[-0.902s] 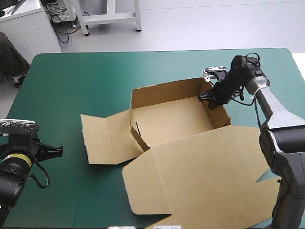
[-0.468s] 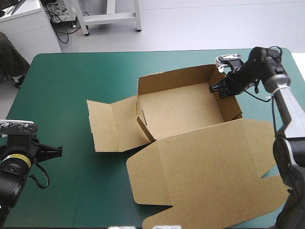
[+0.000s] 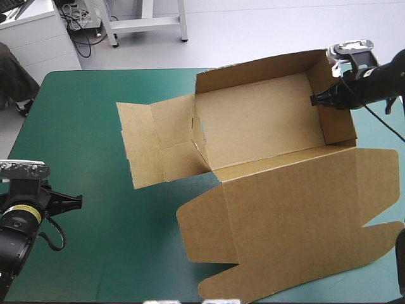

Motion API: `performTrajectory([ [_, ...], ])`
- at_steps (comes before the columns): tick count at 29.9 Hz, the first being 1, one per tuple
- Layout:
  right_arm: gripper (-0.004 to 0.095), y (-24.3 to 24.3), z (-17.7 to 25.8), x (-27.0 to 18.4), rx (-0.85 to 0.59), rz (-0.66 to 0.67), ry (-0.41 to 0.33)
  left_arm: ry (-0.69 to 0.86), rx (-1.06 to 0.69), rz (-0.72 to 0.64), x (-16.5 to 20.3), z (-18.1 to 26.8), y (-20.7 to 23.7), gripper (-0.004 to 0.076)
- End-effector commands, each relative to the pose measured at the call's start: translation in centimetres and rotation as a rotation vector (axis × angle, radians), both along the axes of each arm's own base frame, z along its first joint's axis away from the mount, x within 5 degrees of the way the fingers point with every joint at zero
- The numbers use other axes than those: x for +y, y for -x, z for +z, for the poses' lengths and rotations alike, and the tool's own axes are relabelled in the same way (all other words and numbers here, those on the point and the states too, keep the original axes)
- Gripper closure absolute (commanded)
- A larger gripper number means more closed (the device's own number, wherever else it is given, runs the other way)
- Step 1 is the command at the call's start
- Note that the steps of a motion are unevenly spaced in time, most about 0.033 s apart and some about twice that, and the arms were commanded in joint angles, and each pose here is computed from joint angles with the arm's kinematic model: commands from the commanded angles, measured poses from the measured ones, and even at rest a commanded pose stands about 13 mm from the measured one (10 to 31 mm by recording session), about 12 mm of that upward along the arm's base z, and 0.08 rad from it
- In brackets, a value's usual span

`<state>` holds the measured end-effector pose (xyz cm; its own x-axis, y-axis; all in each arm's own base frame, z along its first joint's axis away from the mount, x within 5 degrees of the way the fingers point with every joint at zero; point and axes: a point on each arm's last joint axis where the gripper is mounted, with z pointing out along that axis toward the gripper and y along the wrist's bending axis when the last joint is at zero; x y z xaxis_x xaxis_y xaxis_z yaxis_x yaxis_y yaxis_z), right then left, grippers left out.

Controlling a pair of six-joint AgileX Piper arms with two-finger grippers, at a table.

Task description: Fold the box

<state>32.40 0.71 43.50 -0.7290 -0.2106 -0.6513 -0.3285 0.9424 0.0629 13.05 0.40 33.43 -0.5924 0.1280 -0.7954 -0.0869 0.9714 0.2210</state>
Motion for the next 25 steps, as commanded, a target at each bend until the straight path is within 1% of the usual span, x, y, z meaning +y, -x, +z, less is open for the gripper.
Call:
performTrajectory([
  [1, 0.0931, 4.3, 4.6, 0.2, -0.154, 0.013, -0.035, 0.000, -0.073, -0.013, 0.0, 1.2, -0.2, 0.0733],
  [5, 0.0932, 7.3, 6.8, 0.7, -0.241, 0.044, -0.043, 0.011, -0.076, -0.007, 0.0, 1.2, -0.2, 0.0733],
  [10, 0.0932, 10.9, 8.9, 1.1, -0.335, 0.057, -0.030, 0.014, -0.066, 0.004, 0.0, 1.0, -0.1, 0.0733],
  [13, 0.0931, 12.4, 9.5, 1.2, -0.367, 0.058, -0.028, 0.033, -0.052, 0.004, -0.1, 0.4, -0.2, 0.0733],
  [16, 0.0931, 13.6, 9.7, 1.3, -0.385, 0.061, -0.024, 0.074, -0.029, -0.023, -0.6, -1.2, -0.3, 0.0731],
  [18, 0.0932, 14.2, 9.6, 1.3, -0.384, 0.060, -0.022, 0.126, -0.036, -0.043, -1.0, -2.1, -0.5, 0.0731],
  [23, 0.0931, 14.5, 8.0, 1.5, -0.334, 0.067, -0.041, 0.337, -0.086, -0.114, -2.7, -3.7, -1.2, 0.0731],
  [25, 0.0931, 14.5, 7.4, 1.6, -0.318, 0.080, -0.047, 0.382, -0.086, -0.129, -3.1, -4.2, -1.6, 0.0731],
])
